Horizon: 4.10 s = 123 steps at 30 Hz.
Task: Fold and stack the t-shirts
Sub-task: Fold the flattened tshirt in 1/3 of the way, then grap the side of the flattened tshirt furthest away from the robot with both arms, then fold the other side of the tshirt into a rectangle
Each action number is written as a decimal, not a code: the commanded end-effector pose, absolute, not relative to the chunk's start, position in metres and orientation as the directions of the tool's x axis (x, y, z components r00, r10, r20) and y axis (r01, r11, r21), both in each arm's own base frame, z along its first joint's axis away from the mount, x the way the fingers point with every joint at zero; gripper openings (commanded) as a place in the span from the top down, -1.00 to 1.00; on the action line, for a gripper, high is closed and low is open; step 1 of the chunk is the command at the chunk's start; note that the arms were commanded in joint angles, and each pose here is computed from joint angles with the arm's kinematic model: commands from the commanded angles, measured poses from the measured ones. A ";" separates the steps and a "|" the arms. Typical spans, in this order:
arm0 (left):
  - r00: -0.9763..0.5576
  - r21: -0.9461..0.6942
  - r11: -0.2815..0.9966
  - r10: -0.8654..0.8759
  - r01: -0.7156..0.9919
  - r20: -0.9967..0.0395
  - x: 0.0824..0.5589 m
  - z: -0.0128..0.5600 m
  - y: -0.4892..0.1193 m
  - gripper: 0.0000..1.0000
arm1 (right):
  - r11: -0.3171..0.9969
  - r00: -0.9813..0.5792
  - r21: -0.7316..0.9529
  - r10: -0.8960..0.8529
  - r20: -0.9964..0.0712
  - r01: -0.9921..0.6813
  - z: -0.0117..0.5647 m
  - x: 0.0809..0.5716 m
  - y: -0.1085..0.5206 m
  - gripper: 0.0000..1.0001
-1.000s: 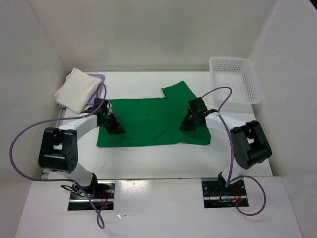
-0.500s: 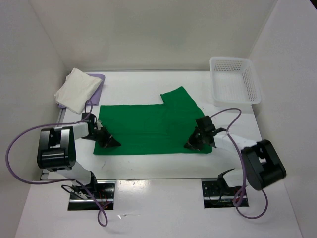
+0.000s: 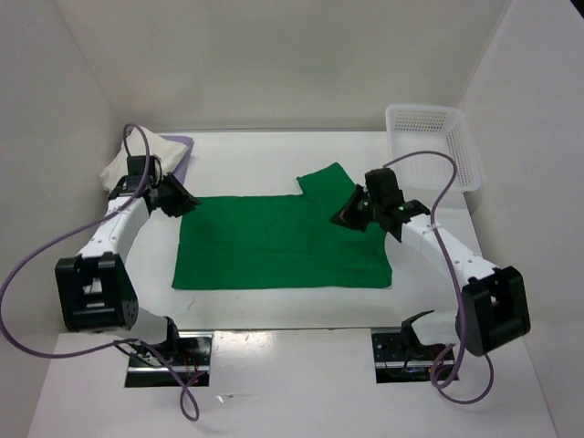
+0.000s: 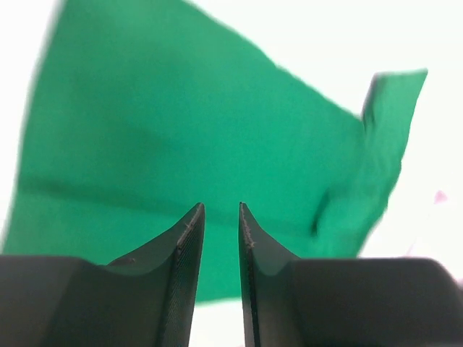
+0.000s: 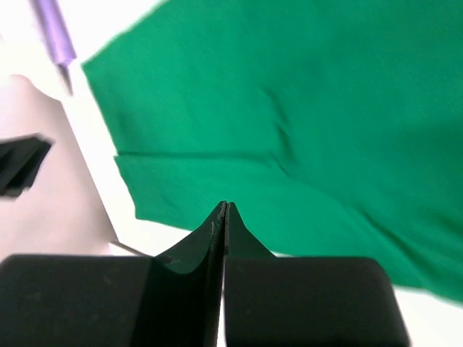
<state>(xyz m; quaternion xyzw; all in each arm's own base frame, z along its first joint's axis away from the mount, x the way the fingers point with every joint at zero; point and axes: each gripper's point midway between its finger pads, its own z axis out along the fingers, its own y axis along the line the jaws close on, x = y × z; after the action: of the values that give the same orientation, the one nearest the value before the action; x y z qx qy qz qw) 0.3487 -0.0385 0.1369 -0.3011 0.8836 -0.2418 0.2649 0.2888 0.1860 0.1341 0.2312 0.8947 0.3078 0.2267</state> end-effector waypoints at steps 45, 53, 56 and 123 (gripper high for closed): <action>-0.593 -0.171 0.752 -0.619 -0.637 -0.515 0.477 0.023 0.050 1.00 | 0.856 -0.648 0.511 0.435 -0.625 0.082 0.146 0.494 0.184 -0.04; -0.586 -0.212 0.751 -0.630 -0.625 -0.510 0.468 0.038 0.039 1.00 | 0.950 -0.599 0.245 0.312 -0.738 0.193 0.110 0.581 0.145 -0.11; -0.584 -0.224 0.753 -0.631 -0.618 -0.510 0.469 0.043 0.038 1.00 | 0.969 -0.628 0.153 0.243 -0.739 0.196 0.087 0.598 0.138 -0.11; -0.589 -0.253 0.761 -0.631 -0.598 -0.505 0.387 0.085 0.047 1.00 | 0.916 -0.721 0.271 0.401 -0.566 0.297 0.144 0.329 0.078 1.00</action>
<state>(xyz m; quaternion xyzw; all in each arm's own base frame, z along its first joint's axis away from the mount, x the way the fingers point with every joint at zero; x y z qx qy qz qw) 0.3914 0.0458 0.0711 -0.3540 0.8922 -0.0260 0.2794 0.3540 0.0880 0.1294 0.1758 0.9277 0.0794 0.3197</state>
